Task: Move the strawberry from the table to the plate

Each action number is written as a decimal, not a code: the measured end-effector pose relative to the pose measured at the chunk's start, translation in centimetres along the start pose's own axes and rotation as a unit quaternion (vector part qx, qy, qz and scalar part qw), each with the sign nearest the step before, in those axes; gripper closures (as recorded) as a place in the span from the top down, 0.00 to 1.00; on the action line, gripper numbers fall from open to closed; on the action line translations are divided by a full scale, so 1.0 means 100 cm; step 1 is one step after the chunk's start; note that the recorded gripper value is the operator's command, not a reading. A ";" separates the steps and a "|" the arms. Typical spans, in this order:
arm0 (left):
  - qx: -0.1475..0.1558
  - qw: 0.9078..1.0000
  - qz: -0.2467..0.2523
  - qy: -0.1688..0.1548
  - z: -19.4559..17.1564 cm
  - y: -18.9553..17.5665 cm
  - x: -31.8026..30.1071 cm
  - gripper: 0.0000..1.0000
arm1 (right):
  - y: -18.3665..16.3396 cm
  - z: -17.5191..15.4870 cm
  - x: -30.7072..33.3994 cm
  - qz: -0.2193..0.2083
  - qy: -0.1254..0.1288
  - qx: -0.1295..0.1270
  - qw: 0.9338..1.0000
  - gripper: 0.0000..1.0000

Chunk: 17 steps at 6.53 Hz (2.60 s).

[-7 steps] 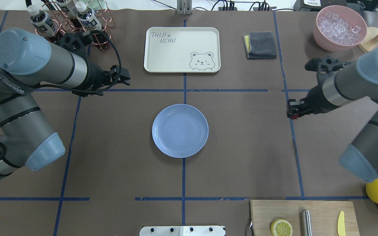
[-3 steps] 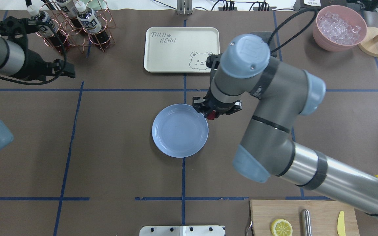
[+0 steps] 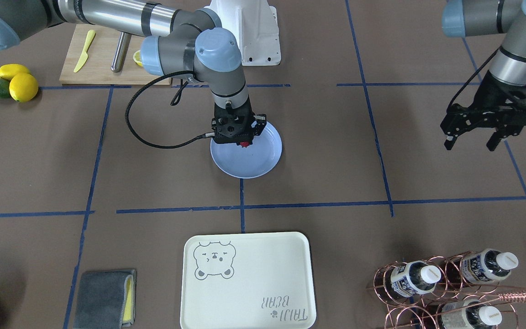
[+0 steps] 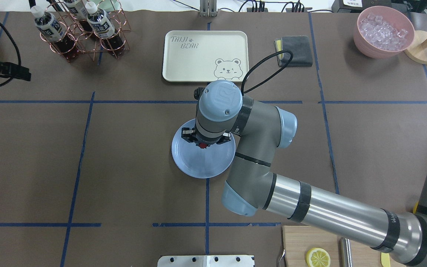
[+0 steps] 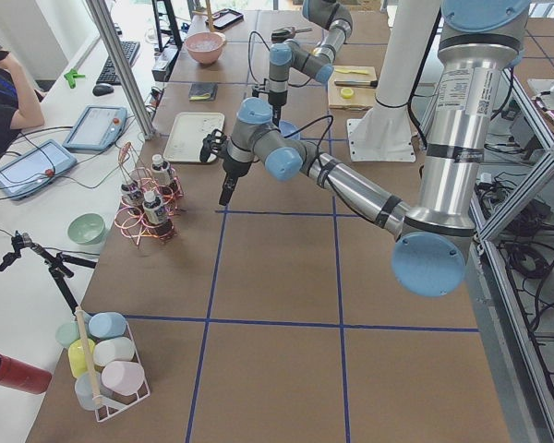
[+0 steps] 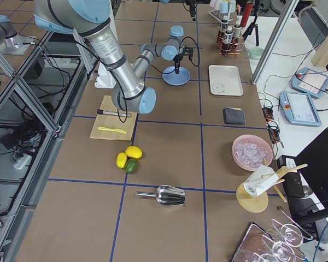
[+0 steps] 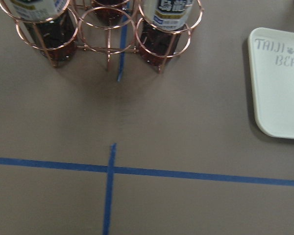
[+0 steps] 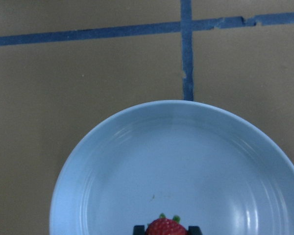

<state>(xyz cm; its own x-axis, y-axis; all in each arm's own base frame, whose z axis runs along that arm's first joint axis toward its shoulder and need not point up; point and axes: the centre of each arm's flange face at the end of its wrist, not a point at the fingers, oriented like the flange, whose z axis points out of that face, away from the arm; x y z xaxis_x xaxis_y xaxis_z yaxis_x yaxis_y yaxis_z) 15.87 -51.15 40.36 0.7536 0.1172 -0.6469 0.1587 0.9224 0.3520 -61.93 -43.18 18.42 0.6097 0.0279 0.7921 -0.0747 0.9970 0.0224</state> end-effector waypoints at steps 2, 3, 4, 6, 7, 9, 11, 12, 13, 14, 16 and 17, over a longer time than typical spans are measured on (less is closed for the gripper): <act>-0.009 1.000 0.028 -0.004 -0.006 -0.005 -0.049 1.00 | 0.001 0.010 -0.003 0.002 0.002 -0.001 1.000 0.99; -0.013 0.999 0.032 -0.004 -0.006 -0.004 -0.061 1.00 | -0.001 0.010 -0.002 0.004 0.002 0.000 1.000 1.00; -0.015 0.999 0.034 -0.004 -0.005 -0.002 -0.067 1.00 | -0.007 0.005 -0.003 0.006 0.000 0.005 1.000 1.00; -0.017 0.999 0.043 -0.014 -0.009 0.005 -0.091 1.00 | -0.032 -0.037 -0.003 0.017 0.000 0.023 1.000 1.00; -0.018 0.999 0.047 -0.021 -0.012 0.008 -0.105 1.00 | -0.042 -0.074 0.011 0.021 0.011 0.030 0.999 1.00; -0.040 0.998 0.055 -0.019 -0.008 0.019 -0.150 1.00 | -0.061 -0.147 0.095 -0.020 0.055 0.038 0.998 1.00; -0.068 0.996 0.061 0.011 -0.005 0.029 -0.223 1.00 | -0.116 -0.213 0.254 -0.067 0.072 0.010 0.995 1.00; -0.074 0.995 0.057 0.017 -0.004 0.037 -0.244 1.00 | -0.136 -0.240 0.353 -0.094 0.069 -0.012 0.993 1.00; -0.085 0.995 0.048 0.023 -0.001 0.050 -0.256 1.00 | -0.144 -0.260 0.442 -0.115 0.062 -0.027 0.991 1.00; -0.102 0.994 0.032 0.035 0.006 0.064 -0.266 1.00 | -0.144 -0.272 0.526 -0.123 0.051 -0.042 0.990 1.00; -0.134 0.989 -0.015 0.053 0.007 0.076 -0.282 1.00 | -0.133 -0.270 0.658 -0.118 0.031 -0.066 0.990 1.00; -0.142 0.988 -0.030 0.055 0.006 0.078 -0.287 1.00 | -0.129 -0.262 0.695 -0.103 0.022 -0.076 0.992 1.00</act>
<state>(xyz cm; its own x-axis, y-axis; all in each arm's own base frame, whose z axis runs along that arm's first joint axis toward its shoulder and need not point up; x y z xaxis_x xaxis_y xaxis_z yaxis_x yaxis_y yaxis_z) -4.16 -47.55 62.11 0.6719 0.0837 -0.7359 0.0046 0.9931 0.1172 2.08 -52.22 57.14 0.6341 -0.1773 0.7527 0.1720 0.9813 0.0862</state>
